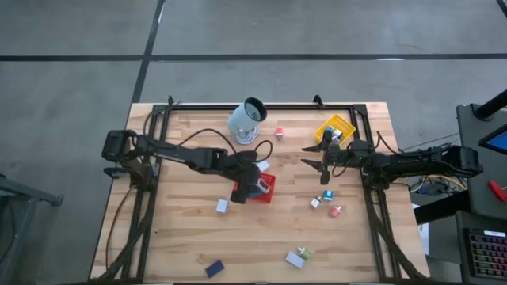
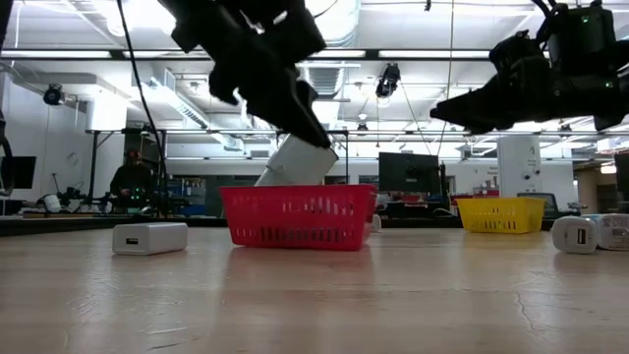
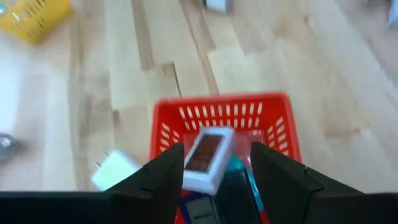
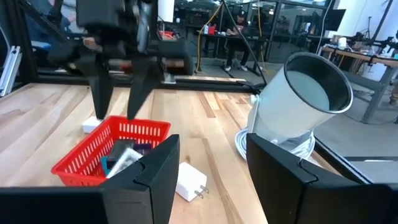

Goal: Pick & Place Office items
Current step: Put the white black charger adapter into the yellow basket

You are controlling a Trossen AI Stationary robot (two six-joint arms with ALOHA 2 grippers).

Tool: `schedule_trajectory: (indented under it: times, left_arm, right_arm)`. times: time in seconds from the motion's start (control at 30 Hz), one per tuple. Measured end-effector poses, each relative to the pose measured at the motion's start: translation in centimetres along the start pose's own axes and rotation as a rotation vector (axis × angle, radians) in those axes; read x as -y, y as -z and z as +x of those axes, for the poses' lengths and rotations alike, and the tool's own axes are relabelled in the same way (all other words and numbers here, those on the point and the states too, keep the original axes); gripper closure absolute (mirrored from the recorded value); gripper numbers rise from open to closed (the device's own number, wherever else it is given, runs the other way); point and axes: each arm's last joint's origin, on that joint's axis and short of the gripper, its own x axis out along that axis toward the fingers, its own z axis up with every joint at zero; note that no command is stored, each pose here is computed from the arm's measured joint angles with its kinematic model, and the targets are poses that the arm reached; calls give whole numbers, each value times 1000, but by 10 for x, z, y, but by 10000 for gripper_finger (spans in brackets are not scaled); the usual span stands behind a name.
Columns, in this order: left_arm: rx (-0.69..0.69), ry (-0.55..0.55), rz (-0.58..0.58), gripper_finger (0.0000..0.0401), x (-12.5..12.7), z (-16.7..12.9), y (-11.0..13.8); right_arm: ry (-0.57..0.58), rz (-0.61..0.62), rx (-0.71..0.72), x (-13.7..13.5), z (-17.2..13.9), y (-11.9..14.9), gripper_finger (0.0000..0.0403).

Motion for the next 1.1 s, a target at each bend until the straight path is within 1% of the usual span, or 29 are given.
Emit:
schedule_trajectory:
  times: [0.17, 0.37, 0.63, 0.83, 0.93, 1.1]
  left_arm:
    - [51, -13, 13, 215, -1, -9, -7]
    - [52, -22, 19, 215, -1, -9, -7]
    - [130, -46, 52, 215, -1, -10, -14]
    - [190, -111, 66, 215, -4, -13, -17]
    - [241, -129, 74, 215, -2, -16, -17]
    - [351, -171, 88, 215, 0, -29, -9]
  right_arm:
    - [-1, 6, -16, 0, 0, 2, 225]
    - [-2, 19, -20, 0, 0, 2, 225]
    - [2, 65, -110, -1, -1, 11, 225]
    - [31, 109, -136, 0, -1, 13, 225]
    - [30, 125, -177, -1, -2, 17, 225]
    - [13, 144, -312, -3, 1, 20, 225]
